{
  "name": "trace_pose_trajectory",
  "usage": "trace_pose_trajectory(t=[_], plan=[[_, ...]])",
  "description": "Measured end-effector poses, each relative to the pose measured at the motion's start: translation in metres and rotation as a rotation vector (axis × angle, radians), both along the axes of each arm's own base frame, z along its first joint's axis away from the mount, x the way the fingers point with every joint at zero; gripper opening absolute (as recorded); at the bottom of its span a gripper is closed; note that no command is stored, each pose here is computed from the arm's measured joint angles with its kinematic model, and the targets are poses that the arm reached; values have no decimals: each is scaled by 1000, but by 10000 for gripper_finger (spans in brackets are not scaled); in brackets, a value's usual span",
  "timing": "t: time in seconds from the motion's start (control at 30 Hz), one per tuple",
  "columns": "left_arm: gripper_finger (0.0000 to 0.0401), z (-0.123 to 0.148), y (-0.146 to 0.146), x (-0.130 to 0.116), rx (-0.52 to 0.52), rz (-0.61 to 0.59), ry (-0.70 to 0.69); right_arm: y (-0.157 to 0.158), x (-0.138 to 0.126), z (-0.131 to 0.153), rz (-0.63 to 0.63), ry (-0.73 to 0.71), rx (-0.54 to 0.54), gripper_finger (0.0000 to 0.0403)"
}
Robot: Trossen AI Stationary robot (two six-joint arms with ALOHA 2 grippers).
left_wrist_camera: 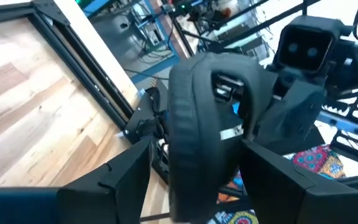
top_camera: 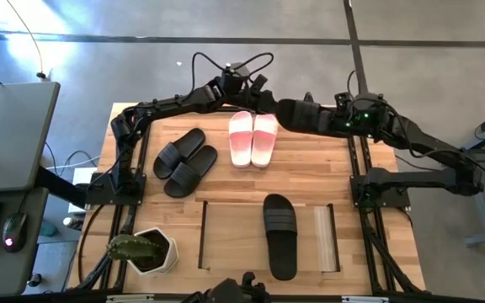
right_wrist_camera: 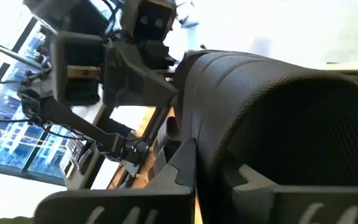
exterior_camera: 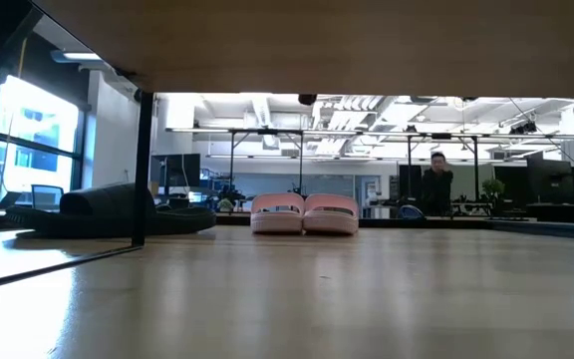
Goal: Pick and place slides into the shelf
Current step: Put the black slipper on the shelf
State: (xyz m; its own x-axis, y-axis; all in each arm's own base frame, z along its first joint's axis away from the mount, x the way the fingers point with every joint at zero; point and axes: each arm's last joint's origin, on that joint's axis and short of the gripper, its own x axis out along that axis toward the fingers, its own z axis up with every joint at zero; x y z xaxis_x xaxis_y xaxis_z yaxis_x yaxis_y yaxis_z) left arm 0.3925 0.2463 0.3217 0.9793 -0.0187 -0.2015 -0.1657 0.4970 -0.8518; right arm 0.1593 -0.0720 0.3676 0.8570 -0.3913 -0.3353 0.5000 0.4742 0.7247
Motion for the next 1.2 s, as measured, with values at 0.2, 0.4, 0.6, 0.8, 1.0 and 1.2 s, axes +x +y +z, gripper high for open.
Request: trace_pose_trajectory(t=[0.2,0.4,0.6,0.8,1.0,1.2], plan=[[218,0,0,0,-13,11,1,1,1,0,-21,0,-11,0],[145,0,0,0,-33,18,4,1,2,2,-25,-16,-18,0],[43,0,-1,0,-40,-5,5,1,2,3,-29,-29,-22,0],[29,0,-1,0,-33,-7,4,1,2,3,-28,-29,-22,1],[30,0,-1,0,-32,-8,2,2,1,3,-10,-29,-20,26],[29,0,-1,0,-33,-12,2,7,-7,2,37,3,-9,80]])
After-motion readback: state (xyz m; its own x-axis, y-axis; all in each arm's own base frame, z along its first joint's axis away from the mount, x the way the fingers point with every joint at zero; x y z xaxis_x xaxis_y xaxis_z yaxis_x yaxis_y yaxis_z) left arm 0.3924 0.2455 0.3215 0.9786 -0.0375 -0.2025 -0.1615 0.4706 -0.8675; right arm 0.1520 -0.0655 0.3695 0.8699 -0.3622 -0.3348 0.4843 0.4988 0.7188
